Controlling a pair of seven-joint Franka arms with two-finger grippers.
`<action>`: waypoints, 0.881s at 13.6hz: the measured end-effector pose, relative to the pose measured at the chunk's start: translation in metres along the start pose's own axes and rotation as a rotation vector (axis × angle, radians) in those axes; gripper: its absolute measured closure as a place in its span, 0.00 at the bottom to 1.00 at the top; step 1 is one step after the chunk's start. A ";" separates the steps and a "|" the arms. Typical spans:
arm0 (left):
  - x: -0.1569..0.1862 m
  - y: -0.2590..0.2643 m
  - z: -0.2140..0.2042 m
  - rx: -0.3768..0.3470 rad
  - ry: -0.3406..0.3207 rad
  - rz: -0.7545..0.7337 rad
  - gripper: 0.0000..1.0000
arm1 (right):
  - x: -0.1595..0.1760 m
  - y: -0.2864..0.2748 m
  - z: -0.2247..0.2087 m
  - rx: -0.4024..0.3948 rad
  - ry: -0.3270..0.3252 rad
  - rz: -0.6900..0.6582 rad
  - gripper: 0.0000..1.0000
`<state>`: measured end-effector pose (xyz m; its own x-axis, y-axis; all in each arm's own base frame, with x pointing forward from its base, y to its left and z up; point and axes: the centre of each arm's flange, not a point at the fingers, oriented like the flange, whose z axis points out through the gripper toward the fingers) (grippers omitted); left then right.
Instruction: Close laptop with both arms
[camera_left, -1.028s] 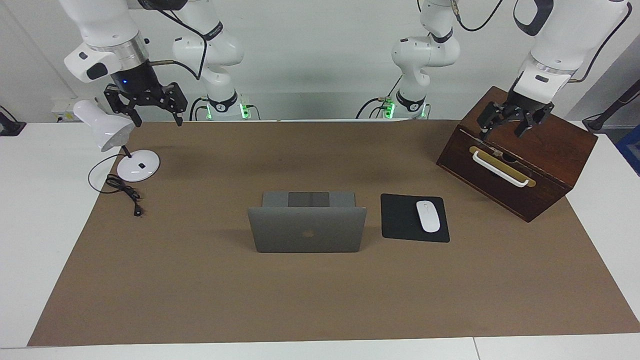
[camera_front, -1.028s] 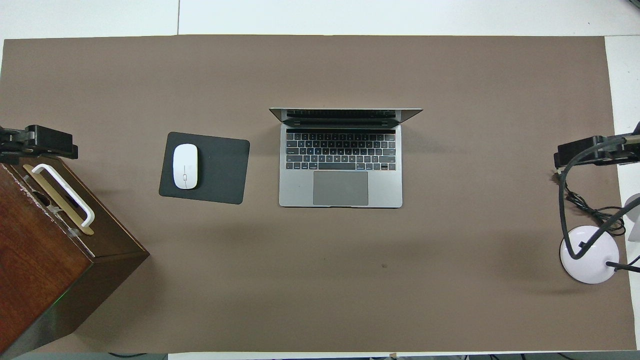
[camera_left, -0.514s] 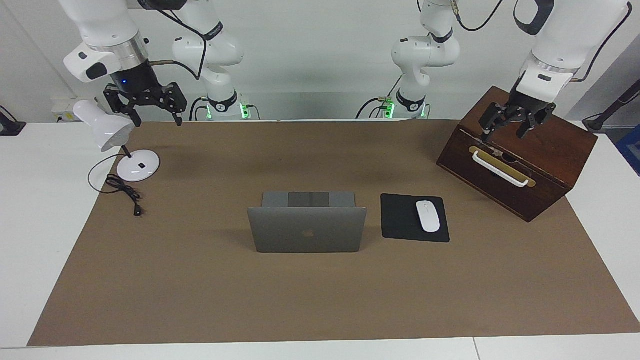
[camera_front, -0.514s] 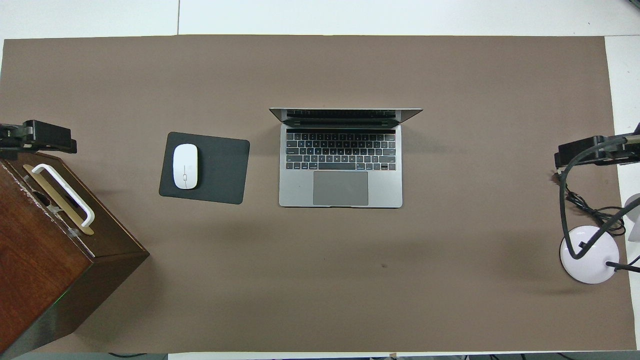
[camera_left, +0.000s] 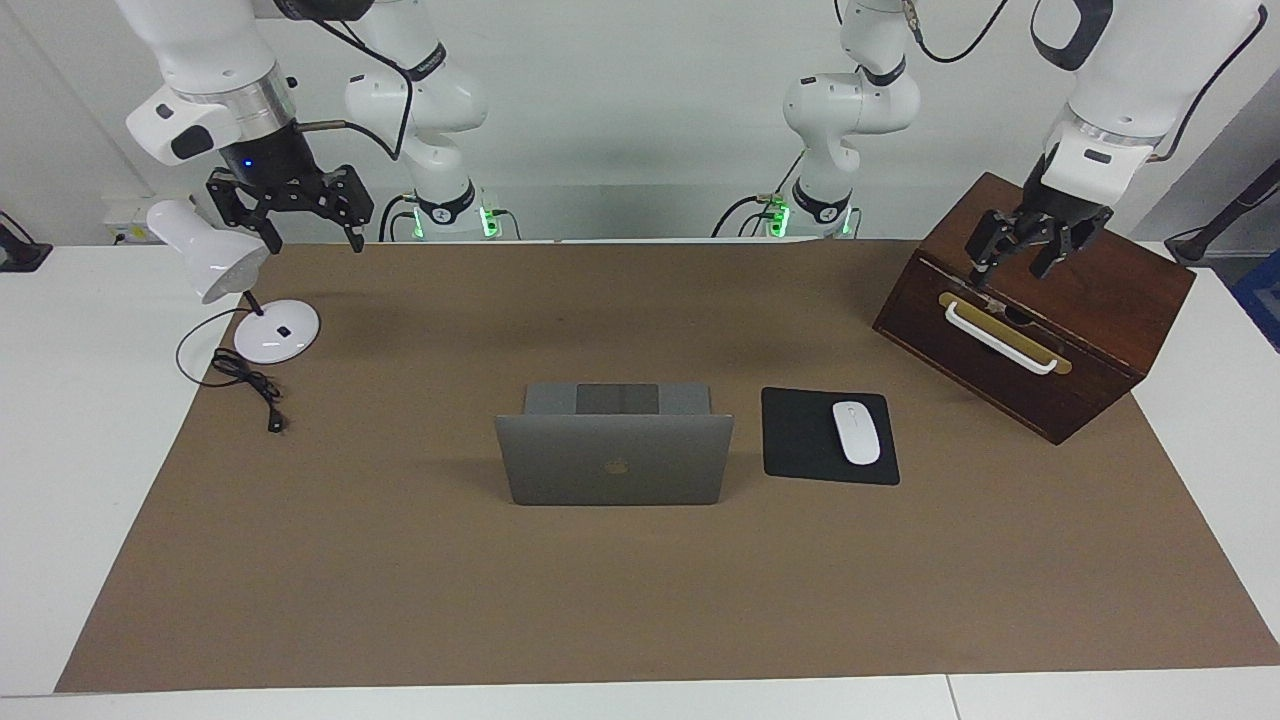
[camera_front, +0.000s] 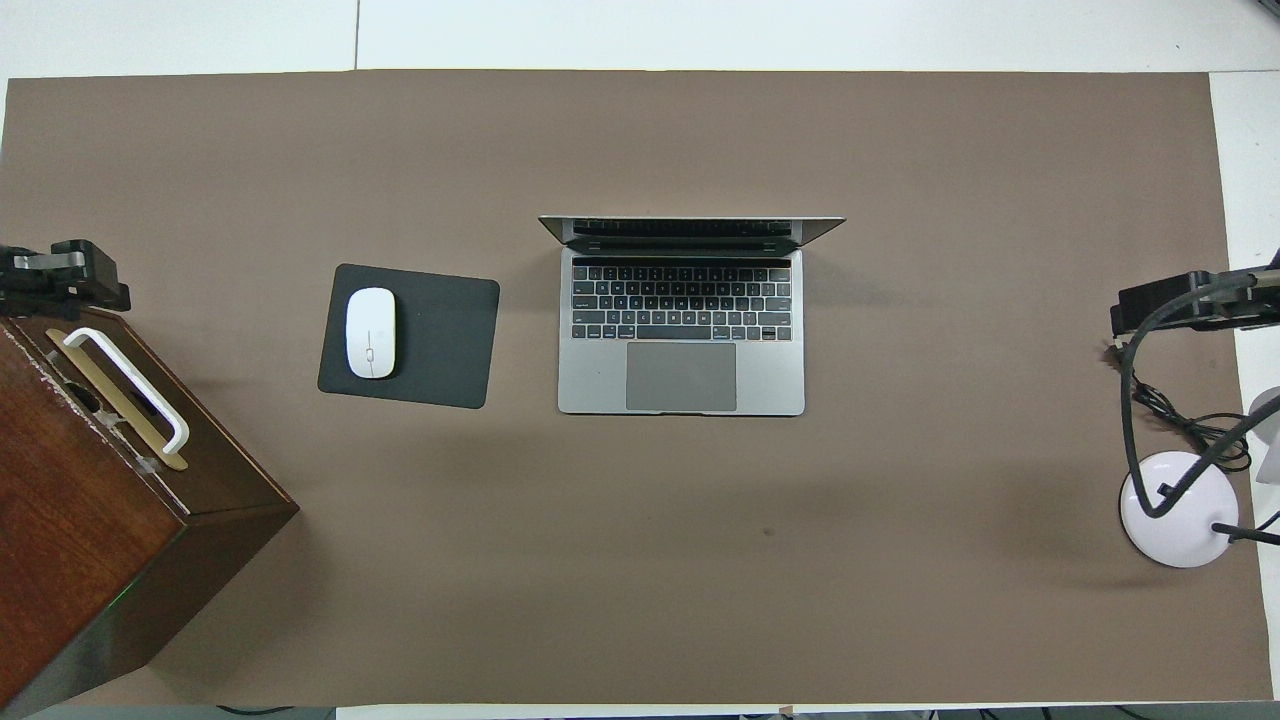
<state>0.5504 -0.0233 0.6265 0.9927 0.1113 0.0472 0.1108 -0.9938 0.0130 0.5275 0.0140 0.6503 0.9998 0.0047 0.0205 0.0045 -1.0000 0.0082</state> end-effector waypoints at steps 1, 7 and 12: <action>0.000 0.001 0.000 -0.004 -0.002 -0.020 0.79 | 0.000 0.000 0.000 0.000 0.000 0.000 0.00; -0.007 0.028 0.028 -0.151 -0.040 -0.472 0.99 | 0.000 0.000 0.000 0.000 0.000 0.000 0.00; -0.023 0.045 0.055 -0.329 -0.108 -0.937 0.99 | 0.000 0.000 0.000 0.000 0.001 0.000 0.00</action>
<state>0.5349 -0.0715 0.5715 0.5123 0.8316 -0.2145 0.8486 -0.4517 0.2754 0.5272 0.0139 0.6507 0.9998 0.0047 0.0213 0.0045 -1.0000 0.0082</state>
